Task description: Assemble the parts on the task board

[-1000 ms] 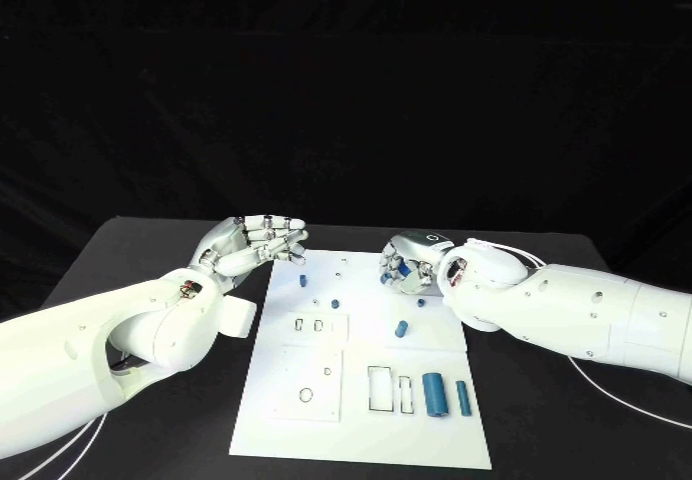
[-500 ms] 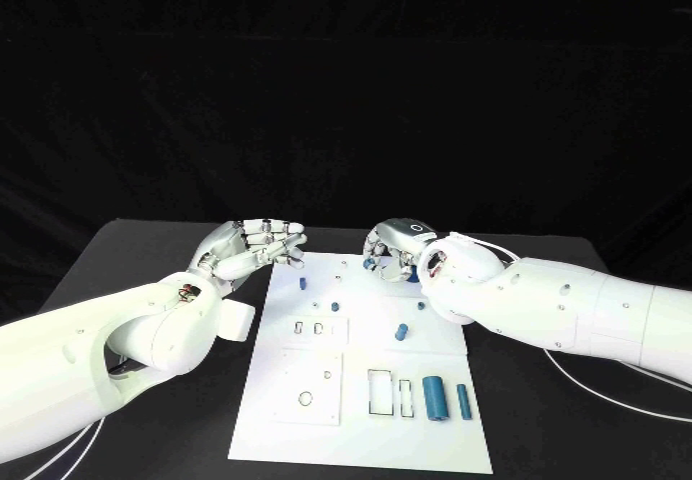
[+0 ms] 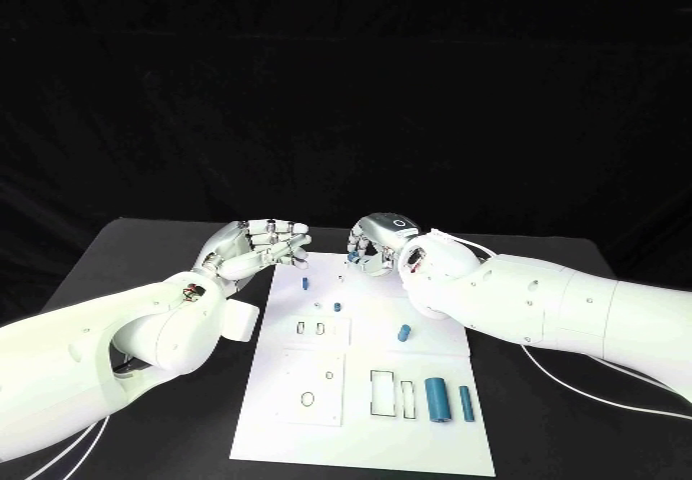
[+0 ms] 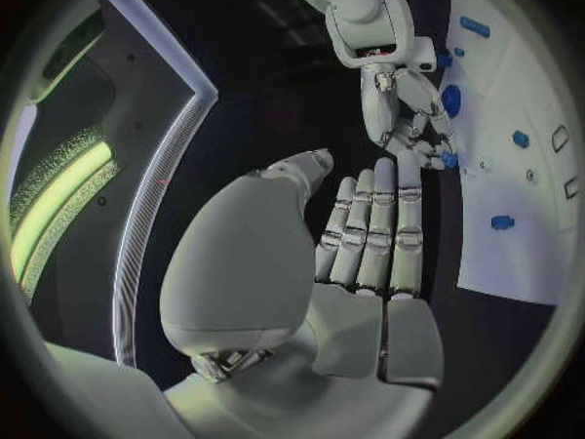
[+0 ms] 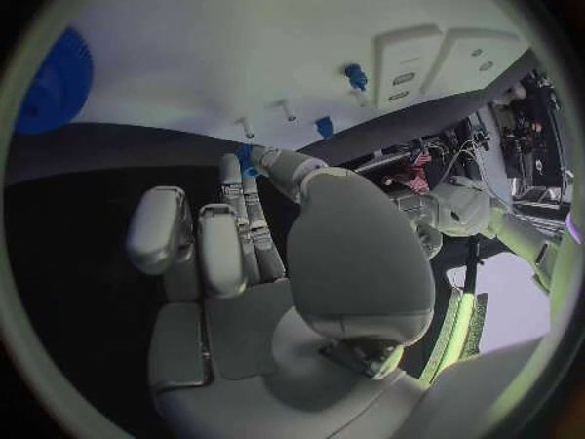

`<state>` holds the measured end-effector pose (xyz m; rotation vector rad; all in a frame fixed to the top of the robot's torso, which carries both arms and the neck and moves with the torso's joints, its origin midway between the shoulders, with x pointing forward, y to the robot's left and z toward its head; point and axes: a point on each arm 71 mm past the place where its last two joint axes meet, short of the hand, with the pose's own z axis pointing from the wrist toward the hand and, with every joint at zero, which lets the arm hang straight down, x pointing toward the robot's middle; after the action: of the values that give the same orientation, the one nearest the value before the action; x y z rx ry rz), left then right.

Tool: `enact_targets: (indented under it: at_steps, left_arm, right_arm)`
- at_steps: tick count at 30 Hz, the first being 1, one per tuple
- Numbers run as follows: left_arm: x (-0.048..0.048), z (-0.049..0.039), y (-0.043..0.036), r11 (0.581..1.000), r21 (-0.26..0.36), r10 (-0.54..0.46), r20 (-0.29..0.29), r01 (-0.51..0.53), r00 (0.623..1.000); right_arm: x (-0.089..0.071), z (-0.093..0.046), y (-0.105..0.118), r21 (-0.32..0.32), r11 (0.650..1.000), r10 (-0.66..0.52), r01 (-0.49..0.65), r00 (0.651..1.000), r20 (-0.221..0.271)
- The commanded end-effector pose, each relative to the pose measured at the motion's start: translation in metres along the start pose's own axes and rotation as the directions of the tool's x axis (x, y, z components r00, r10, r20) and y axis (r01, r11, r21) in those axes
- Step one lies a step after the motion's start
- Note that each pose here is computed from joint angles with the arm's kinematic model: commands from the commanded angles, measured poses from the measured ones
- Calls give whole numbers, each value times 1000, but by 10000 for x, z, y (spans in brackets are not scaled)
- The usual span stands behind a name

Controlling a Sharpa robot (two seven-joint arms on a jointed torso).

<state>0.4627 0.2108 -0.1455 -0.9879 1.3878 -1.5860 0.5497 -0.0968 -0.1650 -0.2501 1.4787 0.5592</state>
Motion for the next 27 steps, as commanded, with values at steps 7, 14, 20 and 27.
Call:
enact_targets:
  at_steps: [7,14,20,27]
  left_arm:
    - [41,15,-17,1000,7,-13,-26,13,1000]
    - [48,20,-20,1000,7,-14,-29,14,999]
    - [47,22,-22,1000,7,-14,-29,14,999]
    - [54,27,-26,1000,7,-15,-32,15,999]
  right_arm:
    - [74,43,27,0,1000,-1,1,1000,-17]
    - [131,56,50,-1,1000,0,0,999,-38]
    - [160,64,74,-4,1000,-1,0,999,-53]
    - [192,92,80,5,1000,-6,6,998,-60]
